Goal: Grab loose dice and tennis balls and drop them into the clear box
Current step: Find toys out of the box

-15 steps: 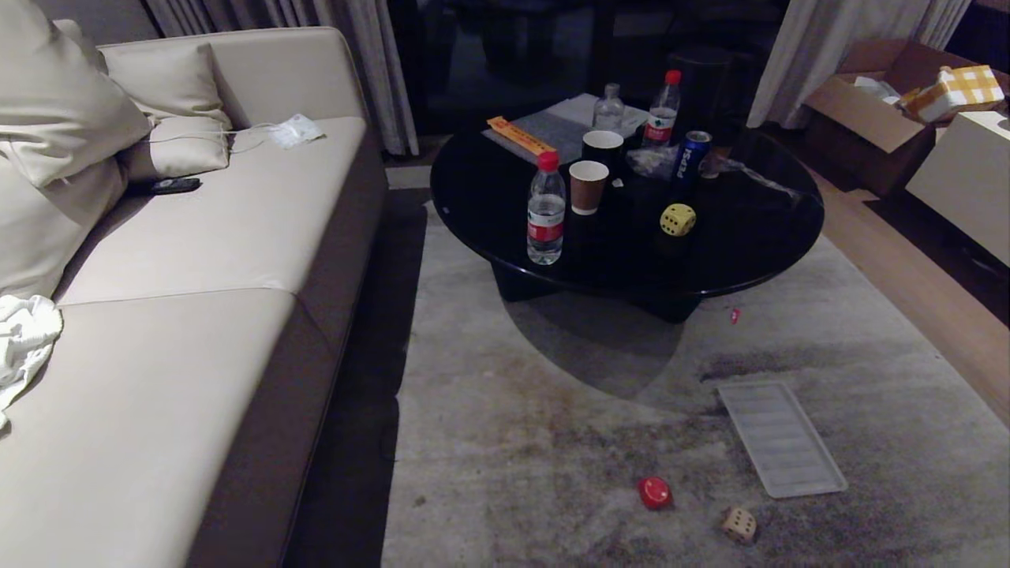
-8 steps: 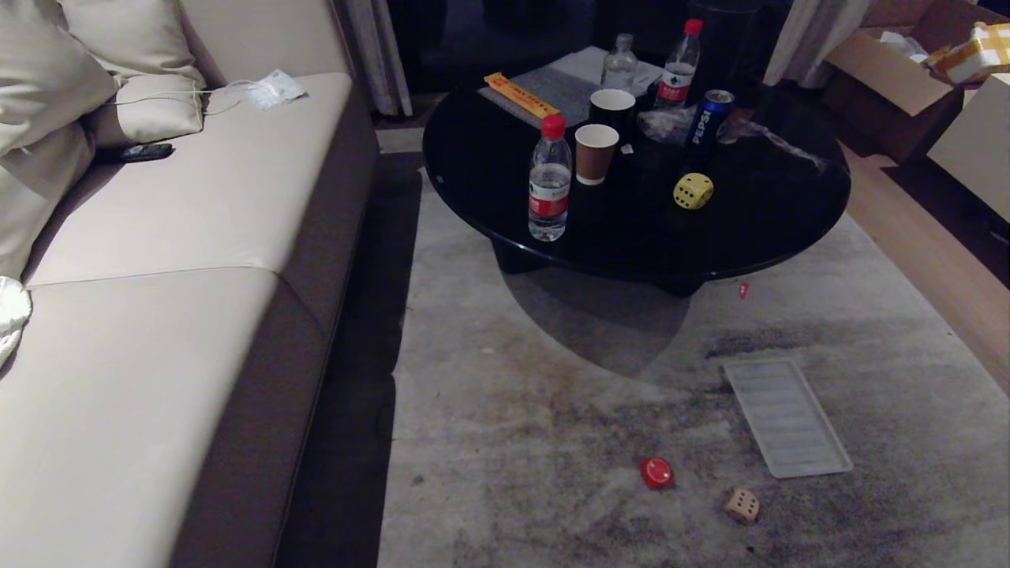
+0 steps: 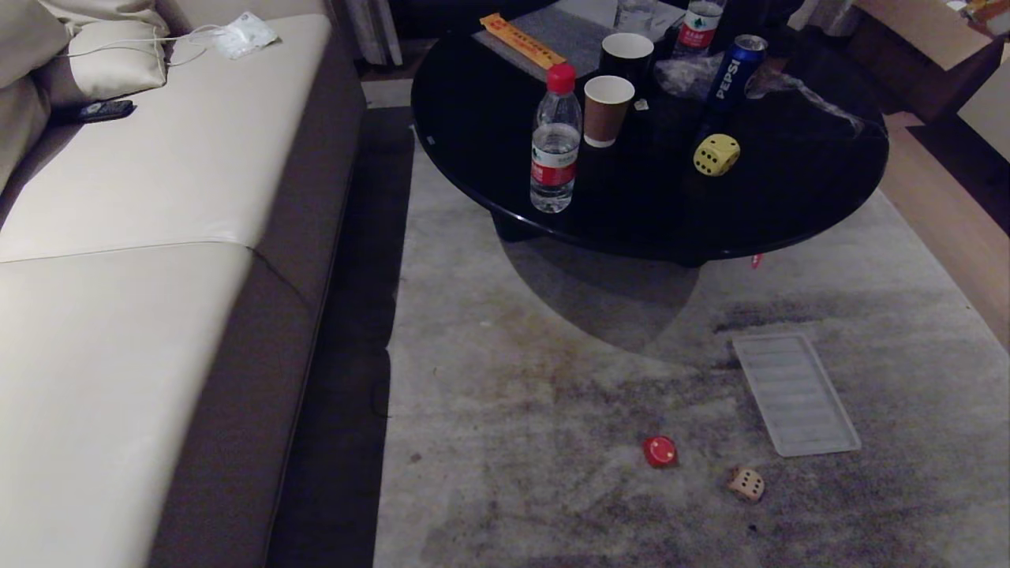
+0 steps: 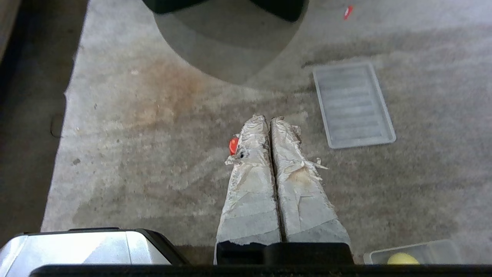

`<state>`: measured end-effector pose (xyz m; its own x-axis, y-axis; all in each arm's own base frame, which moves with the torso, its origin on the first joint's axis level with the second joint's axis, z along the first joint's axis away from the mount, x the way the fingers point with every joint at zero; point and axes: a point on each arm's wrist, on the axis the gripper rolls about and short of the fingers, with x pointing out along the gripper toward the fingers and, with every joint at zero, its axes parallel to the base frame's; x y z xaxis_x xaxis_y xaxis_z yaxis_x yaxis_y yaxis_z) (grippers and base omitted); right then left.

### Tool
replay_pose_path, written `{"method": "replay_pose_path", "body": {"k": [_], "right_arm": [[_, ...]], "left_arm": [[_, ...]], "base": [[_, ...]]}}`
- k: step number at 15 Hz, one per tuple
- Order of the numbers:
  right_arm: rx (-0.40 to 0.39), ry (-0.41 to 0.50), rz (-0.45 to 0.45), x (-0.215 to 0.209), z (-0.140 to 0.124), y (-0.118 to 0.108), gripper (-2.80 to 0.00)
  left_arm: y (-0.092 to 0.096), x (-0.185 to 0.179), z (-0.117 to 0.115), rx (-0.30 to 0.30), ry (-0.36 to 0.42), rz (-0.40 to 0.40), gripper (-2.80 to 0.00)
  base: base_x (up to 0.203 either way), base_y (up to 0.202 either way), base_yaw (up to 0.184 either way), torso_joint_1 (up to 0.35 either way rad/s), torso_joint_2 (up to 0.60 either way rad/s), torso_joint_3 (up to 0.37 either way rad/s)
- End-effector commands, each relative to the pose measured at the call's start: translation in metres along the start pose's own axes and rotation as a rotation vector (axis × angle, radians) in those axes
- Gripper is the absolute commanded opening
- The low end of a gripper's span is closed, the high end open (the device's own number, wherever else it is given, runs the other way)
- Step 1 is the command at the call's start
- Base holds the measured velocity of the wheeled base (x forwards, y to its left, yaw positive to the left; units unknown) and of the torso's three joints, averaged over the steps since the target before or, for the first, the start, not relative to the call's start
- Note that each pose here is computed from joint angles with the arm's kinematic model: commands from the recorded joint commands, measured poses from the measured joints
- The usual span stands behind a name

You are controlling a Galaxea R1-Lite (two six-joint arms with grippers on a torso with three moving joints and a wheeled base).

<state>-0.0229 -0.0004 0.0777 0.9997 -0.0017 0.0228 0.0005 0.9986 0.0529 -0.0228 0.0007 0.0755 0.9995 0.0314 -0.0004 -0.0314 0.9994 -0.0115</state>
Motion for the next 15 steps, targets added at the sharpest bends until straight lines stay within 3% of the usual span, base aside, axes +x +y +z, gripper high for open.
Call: {"method": "replay_pose_path", "body": {"k": [1, 15], "right_arm": [[0.001, 0.012, 0.0, 0.0009, -0.003, -0.0002, -2.8], [0.001, 0.012, -0.002, 0.0008, -0.003, -0.0002, -2.8]], "left_arm": [[0.0, 0.0002, -0.0002, 0.002, 0.001, 0.001, -2.8], [0.0, 0.0002, -0.0002, 0.0, 0.001, 0.001, -2.8]], "base": [[0.0, 0.0, 0.0, 0.002, 0.0, -0.198], [0.0, 0.0, 0.0, 0.001, 0.0, -0.198]]}}
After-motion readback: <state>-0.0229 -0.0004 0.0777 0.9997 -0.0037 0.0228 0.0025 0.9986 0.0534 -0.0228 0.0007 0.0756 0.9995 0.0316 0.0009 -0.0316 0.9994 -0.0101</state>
